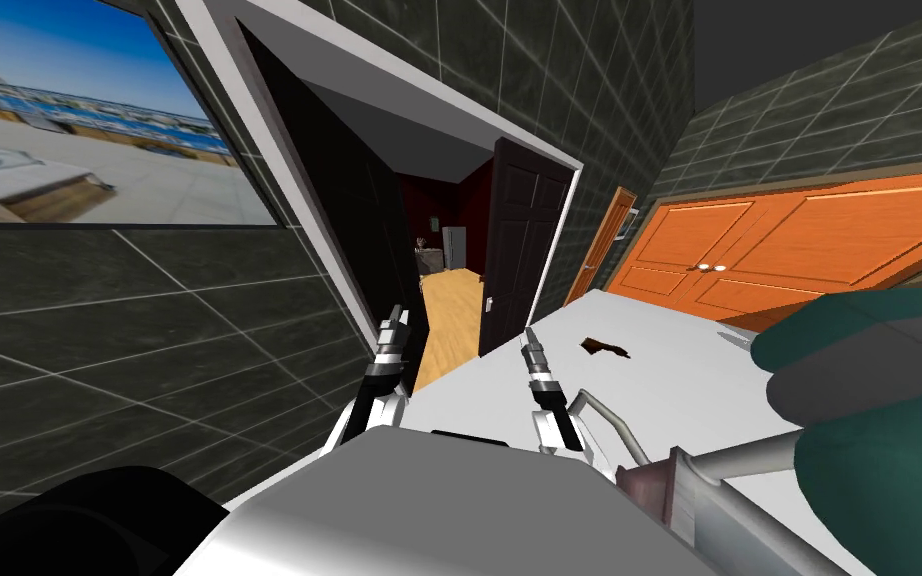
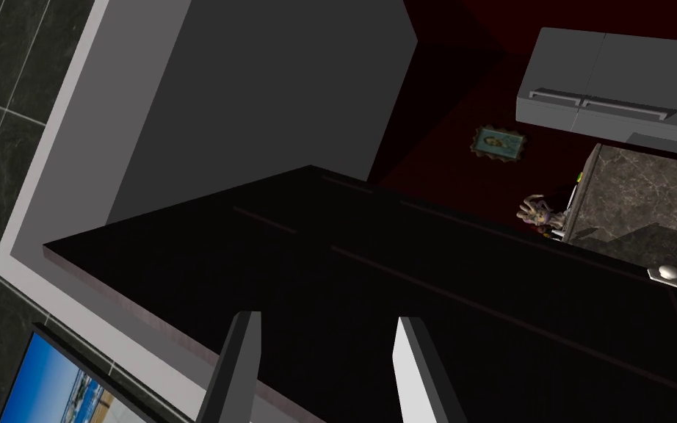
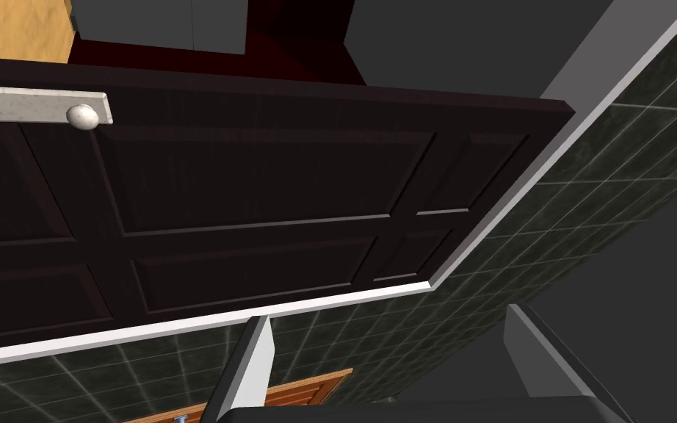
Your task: Push the door open
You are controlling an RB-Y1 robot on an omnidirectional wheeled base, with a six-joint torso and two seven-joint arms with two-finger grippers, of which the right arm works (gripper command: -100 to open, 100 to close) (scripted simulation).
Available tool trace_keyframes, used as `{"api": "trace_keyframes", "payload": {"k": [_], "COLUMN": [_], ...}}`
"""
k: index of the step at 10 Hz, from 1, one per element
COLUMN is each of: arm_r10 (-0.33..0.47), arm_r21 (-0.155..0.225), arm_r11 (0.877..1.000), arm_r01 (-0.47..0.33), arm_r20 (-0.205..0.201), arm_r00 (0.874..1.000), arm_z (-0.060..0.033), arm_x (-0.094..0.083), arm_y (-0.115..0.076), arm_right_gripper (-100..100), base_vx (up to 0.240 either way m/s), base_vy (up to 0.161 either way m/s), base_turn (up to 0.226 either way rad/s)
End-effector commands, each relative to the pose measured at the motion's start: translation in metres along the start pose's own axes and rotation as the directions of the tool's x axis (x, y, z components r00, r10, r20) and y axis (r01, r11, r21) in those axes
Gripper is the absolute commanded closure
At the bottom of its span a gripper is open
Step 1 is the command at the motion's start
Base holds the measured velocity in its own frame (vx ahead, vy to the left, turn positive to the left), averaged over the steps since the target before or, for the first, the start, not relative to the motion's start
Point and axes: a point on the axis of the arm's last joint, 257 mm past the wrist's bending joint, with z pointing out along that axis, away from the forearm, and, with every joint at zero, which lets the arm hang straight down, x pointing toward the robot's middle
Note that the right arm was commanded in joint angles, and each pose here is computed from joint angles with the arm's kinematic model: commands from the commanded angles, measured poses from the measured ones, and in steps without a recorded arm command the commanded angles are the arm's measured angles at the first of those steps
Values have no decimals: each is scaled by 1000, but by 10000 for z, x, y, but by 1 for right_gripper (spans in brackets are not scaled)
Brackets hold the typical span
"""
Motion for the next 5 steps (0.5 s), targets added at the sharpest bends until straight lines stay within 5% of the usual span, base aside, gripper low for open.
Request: {"api": "trace_keyframes", "payload": {"k": [1, 5], "arm_r10": [7, 22], "arm_r21": [13, 47], "arm_r11": [1000, 999], "arm_r01": [-7, -20], "arm_r20": [-13, -43], "arm_r00": [1000, 999], "arm_z": [2, -11], "arm_x": [51, 176], "arm_y": [-102, -338], "arm_right_gripper": [-100, -100], "base_vx": [93, 94], "base_vy": [-54, -63], "base_turn": [47, 41]}}
